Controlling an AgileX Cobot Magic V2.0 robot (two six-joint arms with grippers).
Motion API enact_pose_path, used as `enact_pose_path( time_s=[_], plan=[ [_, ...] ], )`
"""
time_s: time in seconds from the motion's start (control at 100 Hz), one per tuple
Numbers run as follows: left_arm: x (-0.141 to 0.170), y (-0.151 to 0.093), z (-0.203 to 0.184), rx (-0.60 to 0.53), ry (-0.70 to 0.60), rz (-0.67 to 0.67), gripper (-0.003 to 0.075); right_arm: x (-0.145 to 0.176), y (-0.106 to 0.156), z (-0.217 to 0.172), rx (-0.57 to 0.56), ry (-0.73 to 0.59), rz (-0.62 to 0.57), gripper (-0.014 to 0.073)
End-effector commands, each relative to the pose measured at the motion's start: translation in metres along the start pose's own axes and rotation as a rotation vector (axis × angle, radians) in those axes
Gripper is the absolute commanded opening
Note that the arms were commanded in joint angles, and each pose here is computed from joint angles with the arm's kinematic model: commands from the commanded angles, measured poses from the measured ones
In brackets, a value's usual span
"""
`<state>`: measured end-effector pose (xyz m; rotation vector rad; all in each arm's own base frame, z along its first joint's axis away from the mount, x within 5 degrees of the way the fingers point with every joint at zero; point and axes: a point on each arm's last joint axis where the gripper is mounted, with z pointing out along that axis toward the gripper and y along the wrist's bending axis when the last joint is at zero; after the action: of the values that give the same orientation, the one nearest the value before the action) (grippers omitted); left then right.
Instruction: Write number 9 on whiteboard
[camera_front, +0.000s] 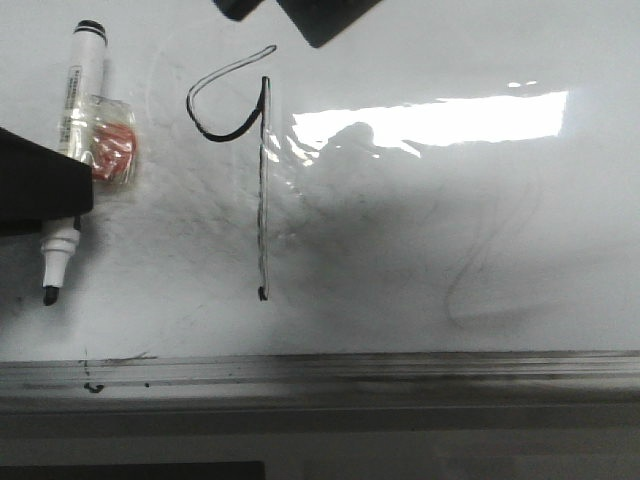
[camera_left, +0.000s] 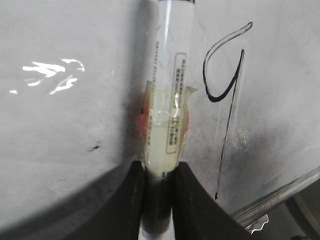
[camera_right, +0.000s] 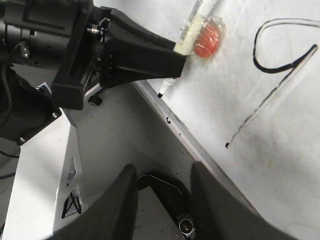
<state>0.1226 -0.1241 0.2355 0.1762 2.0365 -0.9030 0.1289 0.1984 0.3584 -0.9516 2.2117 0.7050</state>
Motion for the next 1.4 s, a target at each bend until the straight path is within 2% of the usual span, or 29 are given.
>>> enact_pose_path(
  time_s=[0.0, 0.31, 0.36, 0.53, 0.64, 0.7, 0.76, 0.92, 1.01, 1.08, 1.23, 1.39],
  plan=[
    [-0.015, -0.006, -0.002, 0.035, -0.094, -0.026, -0.002, -0.013, 0.004, -0.014, -0.018, -0.105, -0.004, 0.0208],
    [-0.013, -0.005, 0.0, 0.027, -0.073, -0.002, -0.0012, -0.012, 0.004, -0.014, -0.017, -0.097, -0.005, 0.0208],
    [-0.013, -0.005, 0.0, 0.027, -0.073, -0.002, 0.0019, -0.012, 0.004, -0.014, -0.017, -0.097, -0.005, 0.0208],
    [-0.013, -0.005, 0.0, 0.027, -0.073, -0.002, 0.0195, -0.012, 0.004, -0.014, -0.017, -0.097, -0.005, 0.0208],
    [-0.013, -0.005, 0.0, 0.027, -0.073, -0.002, 0.0232, -0.012, 0.004, -0.014, -0.012, -0.097, -0.01, 0.0207],
    [-0.015, -0.006, -0.001, 0.036, -0.089, -0.002, 0.0232, -0.012, 0.003, -0.016, -0.001, -0.102, -0.023, 0.0201],
    [-0.017, -0.008, -0.005, 0.051, -0.112, -0.002, 0.0232, -0.013, 0.002, -0.019, 0.011, -0.118, -0.04, 0.0157],
    [-0.026, -0.014, -0.022, 0.108, -0.191, 0.029, 0.0231, -0.009, 0.001, -0.037, 0.028, -0.219, -0.072, -0.0071],
    [-0.03, -0.018, -0.037, 0.148, -0.242, 0.064, 0.0225, 0.001, -0.001, -0.049, 0.027, -0.297, -0.083, -0.0062],
    [-0.034, -0.021, -0.049, 0.18, -0.291, 0.086, 0.0186, 0.012, -0.003, -0.059, 0.029, -0.373, -0.096, -0.0062],
    [-0.036, -0.024, -0.074, 0.231, -0.373, 0.188, -0.002, 0.048, -0.011, -0.069, 0.05, -0.503, -0.146, -0.0062],
    [-0.022, -0.015, -0.093, 0.266, -0.437, 0.204, -0.002, 0.096, -0.02, -0.083, 0.045, -0.734, -0.201, -0.0062]
  ],
)
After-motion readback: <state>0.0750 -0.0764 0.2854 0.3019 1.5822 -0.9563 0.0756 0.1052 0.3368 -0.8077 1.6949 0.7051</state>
